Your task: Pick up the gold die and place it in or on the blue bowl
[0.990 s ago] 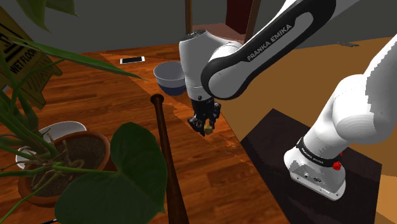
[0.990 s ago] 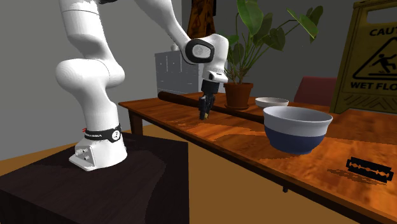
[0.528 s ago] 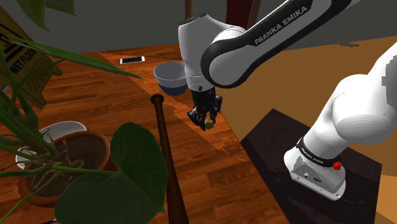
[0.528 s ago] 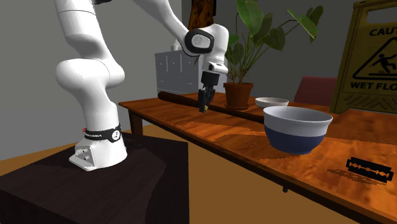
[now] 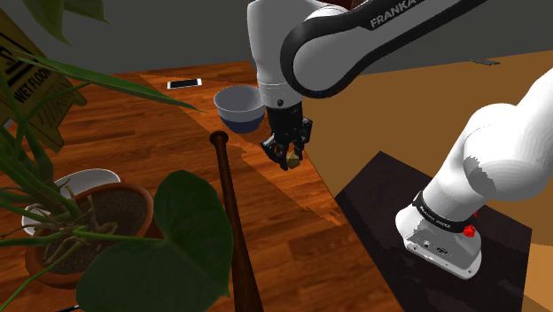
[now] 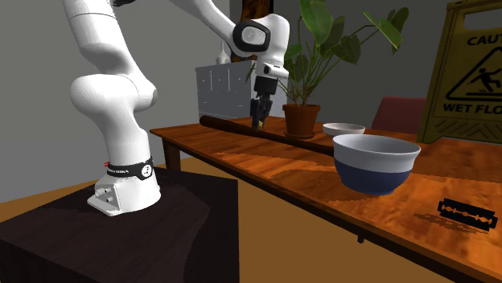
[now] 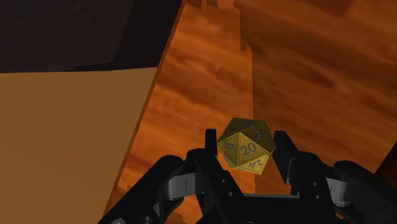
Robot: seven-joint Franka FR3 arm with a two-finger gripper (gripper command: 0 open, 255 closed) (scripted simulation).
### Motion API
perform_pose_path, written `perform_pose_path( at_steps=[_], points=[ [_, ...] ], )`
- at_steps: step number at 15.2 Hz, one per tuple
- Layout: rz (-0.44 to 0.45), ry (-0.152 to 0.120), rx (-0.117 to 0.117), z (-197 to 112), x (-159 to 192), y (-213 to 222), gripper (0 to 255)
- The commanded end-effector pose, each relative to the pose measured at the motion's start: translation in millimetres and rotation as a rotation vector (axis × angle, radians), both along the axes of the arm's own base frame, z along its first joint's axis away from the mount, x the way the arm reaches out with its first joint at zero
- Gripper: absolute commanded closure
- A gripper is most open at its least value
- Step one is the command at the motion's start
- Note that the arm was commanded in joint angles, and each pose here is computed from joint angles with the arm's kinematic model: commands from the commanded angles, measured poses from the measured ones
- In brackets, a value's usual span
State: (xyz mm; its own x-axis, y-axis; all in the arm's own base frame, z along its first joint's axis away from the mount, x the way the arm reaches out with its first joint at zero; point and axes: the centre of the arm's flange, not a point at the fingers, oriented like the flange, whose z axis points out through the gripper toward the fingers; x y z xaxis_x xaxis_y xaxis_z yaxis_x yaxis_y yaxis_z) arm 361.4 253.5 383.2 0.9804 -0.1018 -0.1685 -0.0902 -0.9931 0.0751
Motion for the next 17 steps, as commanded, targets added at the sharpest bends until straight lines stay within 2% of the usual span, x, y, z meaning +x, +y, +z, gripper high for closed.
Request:
perform_pose_path(
  at_steps=[1, 16, 17],
  points=[
    [0.000, 0.001, 0.000, 10.1, 0.6, 0.1, 255],
    [0.000, 0.001, 0.000, 85.2, 0.5, 0.1, 255],
    [0.000, 0.001, 0.000, 85.3, 13.1, -4.0, 255]
  ],
)
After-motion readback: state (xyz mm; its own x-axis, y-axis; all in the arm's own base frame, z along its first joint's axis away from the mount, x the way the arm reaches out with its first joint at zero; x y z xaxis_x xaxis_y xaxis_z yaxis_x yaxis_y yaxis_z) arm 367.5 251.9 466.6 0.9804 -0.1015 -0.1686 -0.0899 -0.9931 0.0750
